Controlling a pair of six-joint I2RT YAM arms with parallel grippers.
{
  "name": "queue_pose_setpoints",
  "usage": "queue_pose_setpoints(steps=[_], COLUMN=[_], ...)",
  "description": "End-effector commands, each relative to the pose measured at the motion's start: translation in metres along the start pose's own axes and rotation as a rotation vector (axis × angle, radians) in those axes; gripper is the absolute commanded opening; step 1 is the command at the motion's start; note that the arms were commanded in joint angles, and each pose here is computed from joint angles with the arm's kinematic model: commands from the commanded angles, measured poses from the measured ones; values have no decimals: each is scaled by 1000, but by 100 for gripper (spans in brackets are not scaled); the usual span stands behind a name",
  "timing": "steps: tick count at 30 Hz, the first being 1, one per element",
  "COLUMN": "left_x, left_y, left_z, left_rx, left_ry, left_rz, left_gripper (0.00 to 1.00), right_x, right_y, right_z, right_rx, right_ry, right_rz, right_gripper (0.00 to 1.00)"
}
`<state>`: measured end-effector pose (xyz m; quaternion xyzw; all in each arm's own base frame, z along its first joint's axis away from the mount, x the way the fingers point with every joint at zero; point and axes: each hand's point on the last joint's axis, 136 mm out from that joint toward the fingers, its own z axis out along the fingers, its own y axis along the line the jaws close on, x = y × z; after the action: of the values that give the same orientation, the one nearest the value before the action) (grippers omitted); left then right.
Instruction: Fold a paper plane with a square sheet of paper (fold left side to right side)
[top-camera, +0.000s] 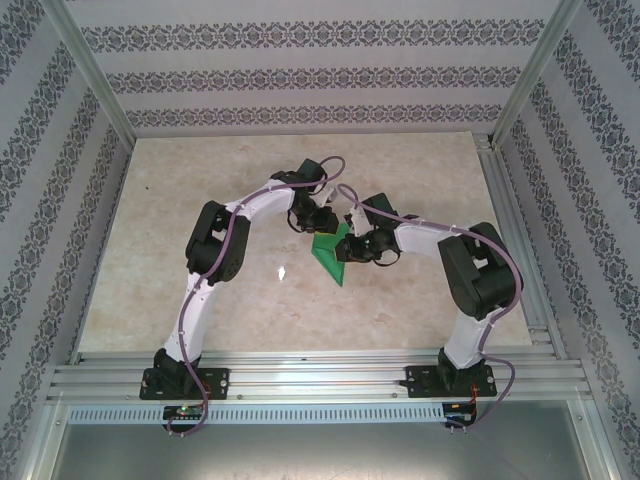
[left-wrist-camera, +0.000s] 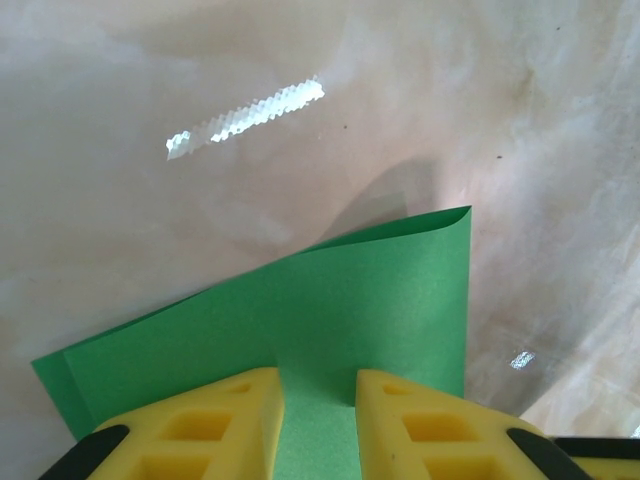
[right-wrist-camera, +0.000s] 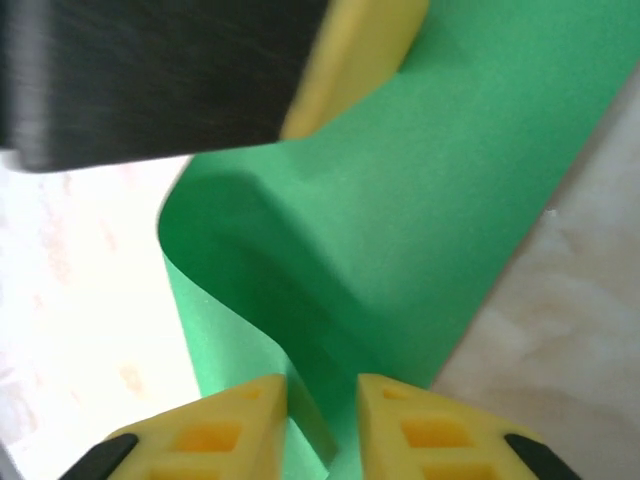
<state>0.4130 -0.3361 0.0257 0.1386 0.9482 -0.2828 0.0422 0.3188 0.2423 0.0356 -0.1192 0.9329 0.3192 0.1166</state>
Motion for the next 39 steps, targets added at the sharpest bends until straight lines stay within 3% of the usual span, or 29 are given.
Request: queue_pose_setpoints(steps=[1, 11, 21, 32, 39], left_x=[11, 10, 9, 8, -6], left_y=[20, 19, 18, 14, -2], left_z=[4, 3, 2, 0, -22], left_rx=[-52, -46, -45, -34, 27], left_ry=[31, 27, 24, 23, -22], left_rz=[-30, -29, -27, -22, -8], left_gripper=[29, 29, 28, 29, 32], right_x=[-2, 18, 20, 27, 37], right_y=[22, 28, 19, 22, 19], right_z=[-12, 0, -2, 8, 17], right_rx=[-64, 22, 245, 205, 187], right_ry=[-38, -15, -12, 28, 57], right_rz=[-6, -79, -226, -226, -210], right_gripper=[30, 39, 42, 28, 18])
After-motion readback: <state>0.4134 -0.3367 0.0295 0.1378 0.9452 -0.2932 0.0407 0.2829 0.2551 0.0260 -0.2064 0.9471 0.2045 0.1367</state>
